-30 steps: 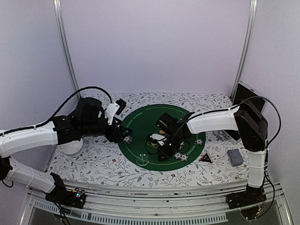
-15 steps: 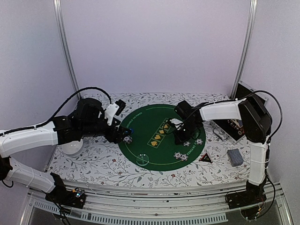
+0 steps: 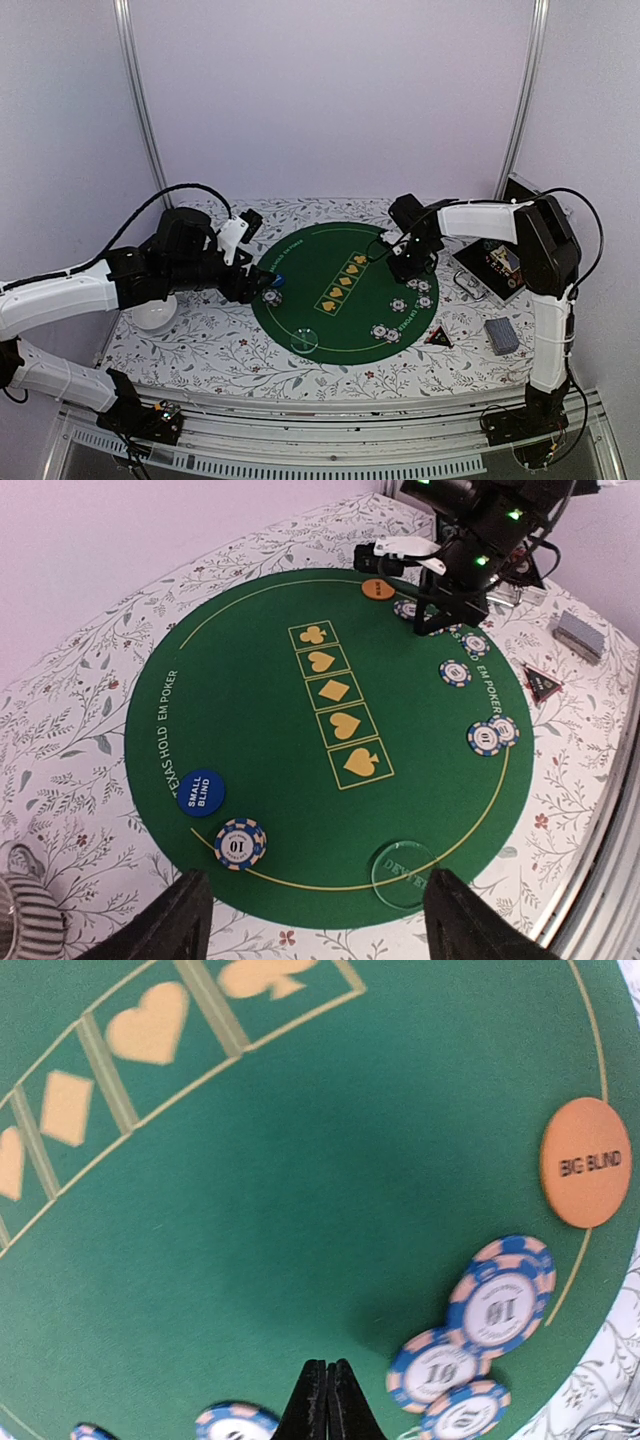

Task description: Distribute texas hold em gaming equipment

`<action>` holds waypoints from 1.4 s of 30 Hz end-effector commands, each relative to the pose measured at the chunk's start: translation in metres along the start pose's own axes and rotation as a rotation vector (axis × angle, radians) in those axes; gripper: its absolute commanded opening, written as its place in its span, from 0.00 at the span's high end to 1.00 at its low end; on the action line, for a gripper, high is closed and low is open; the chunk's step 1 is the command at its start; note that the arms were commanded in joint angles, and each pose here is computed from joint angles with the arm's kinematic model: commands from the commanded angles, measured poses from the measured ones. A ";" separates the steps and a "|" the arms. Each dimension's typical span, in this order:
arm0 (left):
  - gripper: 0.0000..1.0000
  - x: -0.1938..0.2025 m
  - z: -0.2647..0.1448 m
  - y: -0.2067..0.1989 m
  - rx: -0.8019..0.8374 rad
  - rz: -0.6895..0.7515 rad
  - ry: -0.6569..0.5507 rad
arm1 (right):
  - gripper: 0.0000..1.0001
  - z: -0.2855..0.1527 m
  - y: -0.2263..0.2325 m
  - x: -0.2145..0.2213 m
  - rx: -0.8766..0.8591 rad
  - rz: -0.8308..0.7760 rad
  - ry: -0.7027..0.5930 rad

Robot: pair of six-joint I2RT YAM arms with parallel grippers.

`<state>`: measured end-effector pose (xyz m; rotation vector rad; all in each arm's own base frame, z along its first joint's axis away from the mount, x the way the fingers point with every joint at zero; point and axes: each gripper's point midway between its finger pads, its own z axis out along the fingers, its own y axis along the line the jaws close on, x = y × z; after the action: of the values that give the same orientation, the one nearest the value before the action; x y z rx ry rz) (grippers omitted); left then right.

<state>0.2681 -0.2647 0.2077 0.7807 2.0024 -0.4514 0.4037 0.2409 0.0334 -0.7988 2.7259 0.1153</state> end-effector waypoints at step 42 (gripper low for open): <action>0.25 0.008 -0.008 0.012 -0.043 0.019 -0.001 | 0.97 -0.022 0.031 0.015 -0.028 -0.107 0.055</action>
<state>0.2674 -0.2550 0.2086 0.7781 1.9905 -0.4139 0.4013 0.2260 0.0237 -0.8503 2.7834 -0.0189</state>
